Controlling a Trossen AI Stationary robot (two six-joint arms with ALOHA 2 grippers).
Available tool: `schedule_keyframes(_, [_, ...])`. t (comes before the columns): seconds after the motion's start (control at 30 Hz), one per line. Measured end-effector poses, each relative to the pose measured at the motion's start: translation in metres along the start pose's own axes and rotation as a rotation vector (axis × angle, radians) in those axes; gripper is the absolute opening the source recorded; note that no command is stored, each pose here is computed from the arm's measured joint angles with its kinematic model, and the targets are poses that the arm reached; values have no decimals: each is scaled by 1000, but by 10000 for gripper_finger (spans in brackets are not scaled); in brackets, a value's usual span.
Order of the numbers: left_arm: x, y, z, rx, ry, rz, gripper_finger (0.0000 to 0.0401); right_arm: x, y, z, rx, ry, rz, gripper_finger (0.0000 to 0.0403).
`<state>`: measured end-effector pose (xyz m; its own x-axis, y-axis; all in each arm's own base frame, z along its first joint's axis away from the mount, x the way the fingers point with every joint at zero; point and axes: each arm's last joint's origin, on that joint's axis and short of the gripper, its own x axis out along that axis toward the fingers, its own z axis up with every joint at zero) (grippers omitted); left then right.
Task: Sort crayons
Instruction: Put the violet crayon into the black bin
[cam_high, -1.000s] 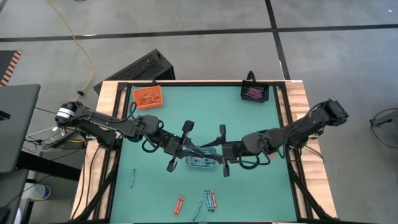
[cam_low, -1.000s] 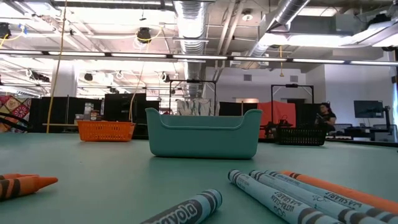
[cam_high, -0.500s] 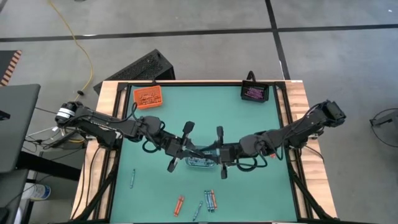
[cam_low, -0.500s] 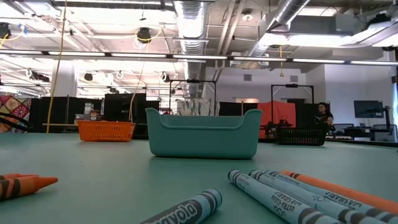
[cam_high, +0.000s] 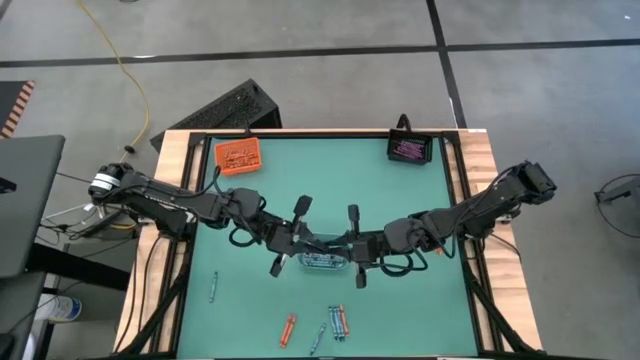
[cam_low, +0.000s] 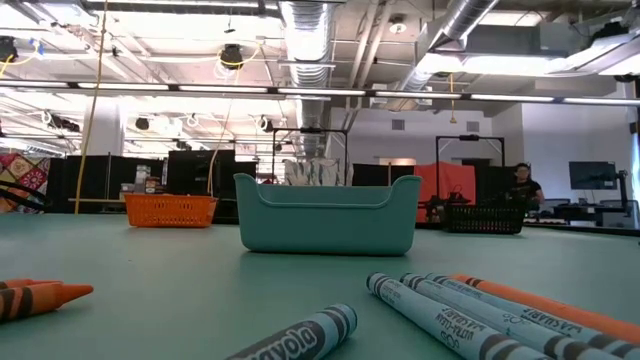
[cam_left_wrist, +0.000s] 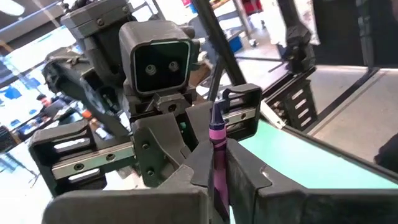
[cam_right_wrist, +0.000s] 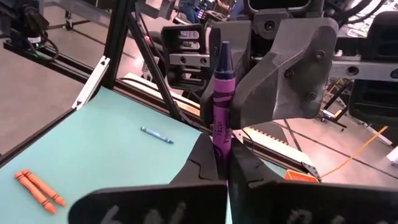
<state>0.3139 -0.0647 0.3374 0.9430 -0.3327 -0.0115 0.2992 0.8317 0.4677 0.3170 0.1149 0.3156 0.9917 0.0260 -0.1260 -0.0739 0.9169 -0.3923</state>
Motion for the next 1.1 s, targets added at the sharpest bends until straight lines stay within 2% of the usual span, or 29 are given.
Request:
schedule_keyframes(0.27, [0,-3,-6,-4,133,95,115,2,-7,-9,34,81,-54,2])
schedule_keyframes(0.5, [-7,-8,-22,-77,374,143,191,5,-24,-34,96,283,-108,1])
schedule_keyframes(0.67, [-14,-15,-36,-159,556,148,203,3,-45,-62,134,497,-166,1])
schedule_keyframes(0.83, [-20,-22,-49,-219,663,159,204,-4,-72,-91,167,716,-227,0])
schedule_keyframes(1.1, [-32,-56,-76,-232,779,62,204,-31,-130,-136,210,1069,-341,0])
